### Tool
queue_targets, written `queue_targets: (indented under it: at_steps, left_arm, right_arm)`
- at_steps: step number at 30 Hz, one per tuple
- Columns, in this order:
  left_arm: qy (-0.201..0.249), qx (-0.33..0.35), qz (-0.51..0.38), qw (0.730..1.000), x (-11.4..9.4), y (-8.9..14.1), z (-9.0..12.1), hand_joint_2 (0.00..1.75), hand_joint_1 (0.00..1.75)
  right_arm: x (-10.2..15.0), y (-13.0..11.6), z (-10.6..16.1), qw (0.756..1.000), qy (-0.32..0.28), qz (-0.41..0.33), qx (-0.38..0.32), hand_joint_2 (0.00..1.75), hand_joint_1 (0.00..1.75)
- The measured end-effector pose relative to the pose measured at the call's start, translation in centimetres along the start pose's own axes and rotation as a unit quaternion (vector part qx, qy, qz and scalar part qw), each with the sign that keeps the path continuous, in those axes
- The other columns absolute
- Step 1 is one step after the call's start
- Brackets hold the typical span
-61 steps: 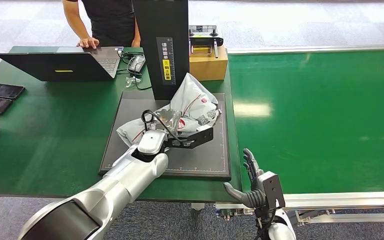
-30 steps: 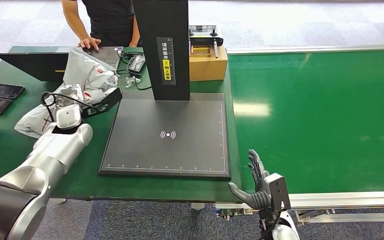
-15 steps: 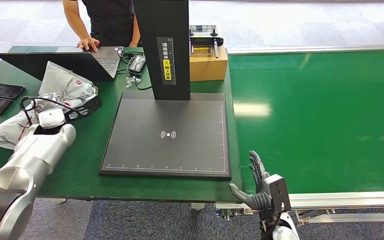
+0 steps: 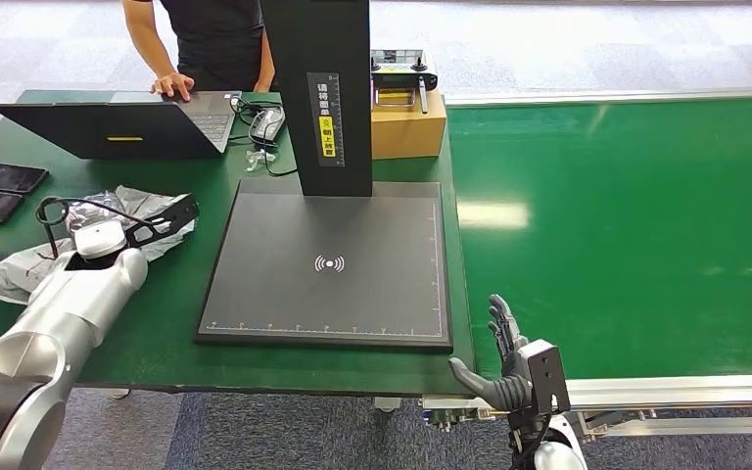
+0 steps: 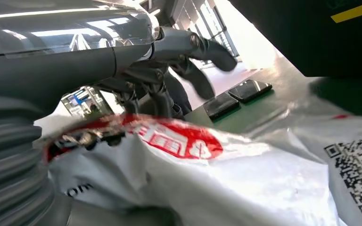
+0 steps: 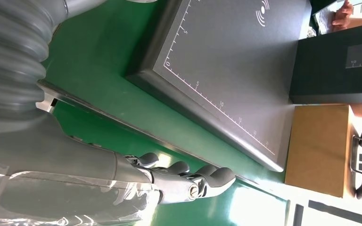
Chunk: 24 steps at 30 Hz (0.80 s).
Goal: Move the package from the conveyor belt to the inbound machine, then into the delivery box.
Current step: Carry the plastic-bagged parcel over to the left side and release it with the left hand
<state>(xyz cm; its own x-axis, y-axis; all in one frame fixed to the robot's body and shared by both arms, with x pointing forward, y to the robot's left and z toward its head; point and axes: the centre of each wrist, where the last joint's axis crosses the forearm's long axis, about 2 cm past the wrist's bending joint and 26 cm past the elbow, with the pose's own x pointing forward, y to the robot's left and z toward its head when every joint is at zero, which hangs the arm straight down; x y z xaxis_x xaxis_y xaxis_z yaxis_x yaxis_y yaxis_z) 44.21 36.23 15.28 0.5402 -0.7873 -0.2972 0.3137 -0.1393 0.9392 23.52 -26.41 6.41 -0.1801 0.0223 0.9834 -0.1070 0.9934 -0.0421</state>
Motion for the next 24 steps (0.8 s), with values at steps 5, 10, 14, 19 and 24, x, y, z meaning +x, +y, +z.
queue_targets:
  at_steps: [5,10,14,19,24]
  left_arm:
    - [0.003,-0.001,0.002,1.000,0.0,0.0,0.0,1.75,0.00]
    - [0.006,-0.002,0.005,1.000,-0.1,0.0,-0.1,1.75,0.00]
    - [0.001,-0.001,0.034,0.999,-0.2,0.1,-0.1,1.75,0.00]
    - [-0.033,0.049,0.115,0.992,-0.5,0.5,-0.3,1.75,0.00]
    - [-0.126,0.207,0.221,0.945,-0.2,1.3,0.3,1.75,0.00]
  right_arm:
    - [0.0,0.0,-0.1,1.000,-0.001,0.000,0.000,1.75,0.00]
    - [0.1,0.0,-0.2,1.000,-0.001,0.002,-0.001,1.75,0.00]
    - [0.1,0.0,-0.3,1.000,-0.002,0.004,-0.001,1.75,0.00]
    - [0.2,-0.1,-0.4,1.000,-0.003,0.009,-0.002,1.75,0.00]
    - [0.6,-0.2,-0.5,1.000,-0.010,0.021,-0.003,1.75,0.00]
